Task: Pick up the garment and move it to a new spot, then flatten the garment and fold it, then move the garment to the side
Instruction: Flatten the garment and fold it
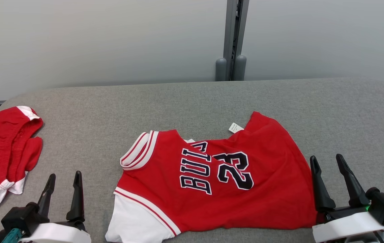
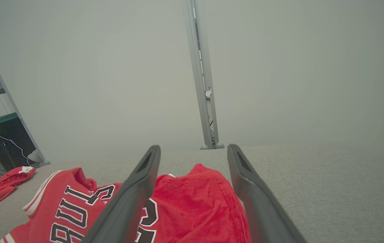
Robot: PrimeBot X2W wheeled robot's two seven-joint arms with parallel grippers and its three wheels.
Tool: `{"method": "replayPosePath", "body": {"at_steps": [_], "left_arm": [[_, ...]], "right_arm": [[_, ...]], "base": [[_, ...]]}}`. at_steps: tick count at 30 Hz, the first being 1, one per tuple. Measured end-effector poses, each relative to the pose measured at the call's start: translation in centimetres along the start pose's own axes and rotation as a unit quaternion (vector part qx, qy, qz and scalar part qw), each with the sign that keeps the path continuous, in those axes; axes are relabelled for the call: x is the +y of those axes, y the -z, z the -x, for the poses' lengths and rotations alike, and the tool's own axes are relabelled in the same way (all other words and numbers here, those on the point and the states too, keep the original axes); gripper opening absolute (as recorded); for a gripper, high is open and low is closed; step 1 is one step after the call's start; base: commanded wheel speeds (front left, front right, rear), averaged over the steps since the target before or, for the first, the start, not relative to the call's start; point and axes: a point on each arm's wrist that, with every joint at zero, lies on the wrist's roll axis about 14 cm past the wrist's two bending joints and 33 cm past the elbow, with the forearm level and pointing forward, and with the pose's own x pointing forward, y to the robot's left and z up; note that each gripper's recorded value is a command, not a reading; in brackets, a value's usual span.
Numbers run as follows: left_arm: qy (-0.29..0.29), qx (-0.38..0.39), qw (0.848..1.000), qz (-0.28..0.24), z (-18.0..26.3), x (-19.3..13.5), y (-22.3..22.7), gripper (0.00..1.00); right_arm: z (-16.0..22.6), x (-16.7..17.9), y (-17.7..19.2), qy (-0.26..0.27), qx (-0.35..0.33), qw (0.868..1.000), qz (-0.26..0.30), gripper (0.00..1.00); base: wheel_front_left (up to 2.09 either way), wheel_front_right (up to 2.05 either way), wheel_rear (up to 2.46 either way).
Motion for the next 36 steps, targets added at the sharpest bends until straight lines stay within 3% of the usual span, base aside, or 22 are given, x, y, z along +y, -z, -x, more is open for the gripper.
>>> {"method": "replayPosePath", "body": {"at_steps": [26,36], "left_arm": [[0.001,-0.002,1.0,-0.007,-0.3,-0.2,0.1,1.0],[0.017,0.046,0.999,0.005,0.3,-0.9,2.7,1.0]], "right_arm": [[0.2,-0.3,0.2,0.007,0.003,1.0,-0.003,1.0],[1.2,-4.1,1.6,0.05,0.033,0.998,0.011,1.0]], "base": [[0.0,0.0,0.0],[0.0,0.0,0.0]]}}
